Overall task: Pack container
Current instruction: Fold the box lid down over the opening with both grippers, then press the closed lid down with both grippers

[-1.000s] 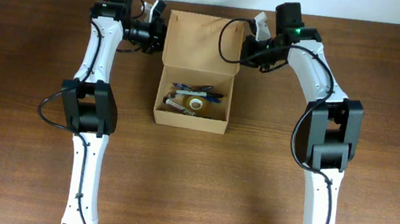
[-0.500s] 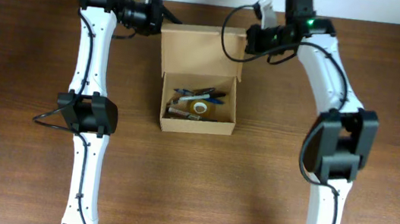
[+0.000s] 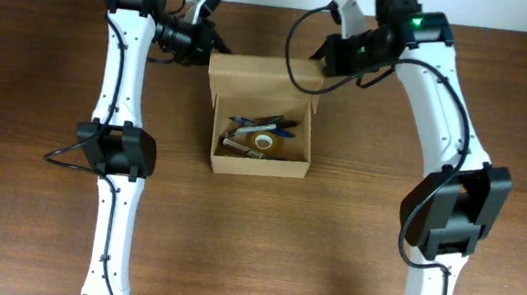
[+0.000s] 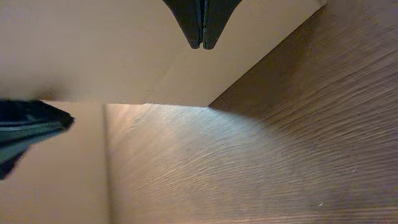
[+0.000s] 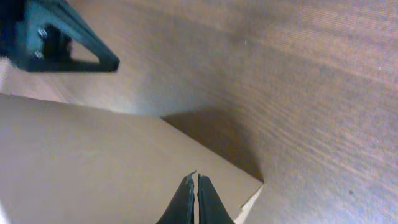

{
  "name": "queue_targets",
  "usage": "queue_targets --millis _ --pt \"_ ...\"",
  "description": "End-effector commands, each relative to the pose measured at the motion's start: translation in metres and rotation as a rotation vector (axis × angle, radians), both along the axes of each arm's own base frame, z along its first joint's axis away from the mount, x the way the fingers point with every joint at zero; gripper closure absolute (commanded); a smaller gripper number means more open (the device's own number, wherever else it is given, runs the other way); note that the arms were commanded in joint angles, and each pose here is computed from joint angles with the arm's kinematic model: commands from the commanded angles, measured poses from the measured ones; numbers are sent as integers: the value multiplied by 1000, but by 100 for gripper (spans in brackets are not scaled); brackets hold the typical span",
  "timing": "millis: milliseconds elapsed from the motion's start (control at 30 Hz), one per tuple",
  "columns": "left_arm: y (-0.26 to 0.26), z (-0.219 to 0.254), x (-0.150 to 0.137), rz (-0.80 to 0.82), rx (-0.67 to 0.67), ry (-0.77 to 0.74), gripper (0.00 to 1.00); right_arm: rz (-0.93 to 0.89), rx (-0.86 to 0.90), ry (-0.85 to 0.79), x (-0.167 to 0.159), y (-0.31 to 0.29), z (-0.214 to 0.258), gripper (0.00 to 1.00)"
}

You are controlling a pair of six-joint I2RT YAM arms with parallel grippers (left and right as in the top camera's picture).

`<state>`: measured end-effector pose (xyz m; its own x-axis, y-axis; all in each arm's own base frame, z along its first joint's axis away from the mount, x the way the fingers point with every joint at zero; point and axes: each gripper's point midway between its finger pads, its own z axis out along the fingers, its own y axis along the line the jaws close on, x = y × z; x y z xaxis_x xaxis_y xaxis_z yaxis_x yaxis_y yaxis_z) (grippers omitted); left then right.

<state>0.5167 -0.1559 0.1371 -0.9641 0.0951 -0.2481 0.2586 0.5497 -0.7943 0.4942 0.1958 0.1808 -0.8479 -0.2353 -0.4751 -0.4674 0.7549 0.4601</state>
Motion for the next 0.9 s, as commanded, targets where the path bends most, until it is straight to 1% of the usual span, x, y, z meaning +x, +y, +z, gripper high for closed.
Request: queue_targets --millis 0,67,167,233,333,467,567,733,800,867 --pt "-3 46 -7 -32 93 -159 98 22 -109 -127 -9 2 34 96" --pt "-2 52 -8 -13 174 -175 99 8 -164 -155 -13 0 43 96" --pt "-2 61 -10 11 258 -197 98 -8 -234 -189 -21 -4 56 96" --pt "3 67 -11 44 332 -208 99 6 -289 -206 -30 -8 61 96" --pt "6 76 -12 77 402 -230 98 7 -380 -206 -42 -17 64 96" --pt "14 93 -15 131 499 -271 99 11 -375 -223 -52 -15 77 96" --pt "22 115 -20 168 554 -319 98 0 -375 -251 -56 -18 91 96" --pt "37 151 -42 210 675 -373 98 -37 -392 -279 -64 -27 105 96" --pt "45 156 -57 212 765 -362 98 -51 -397 -272 -66 -30 102 96" --pt "45 153 -76 180 805 -326 98 -59 -399 -248 -69 -31 91 96"
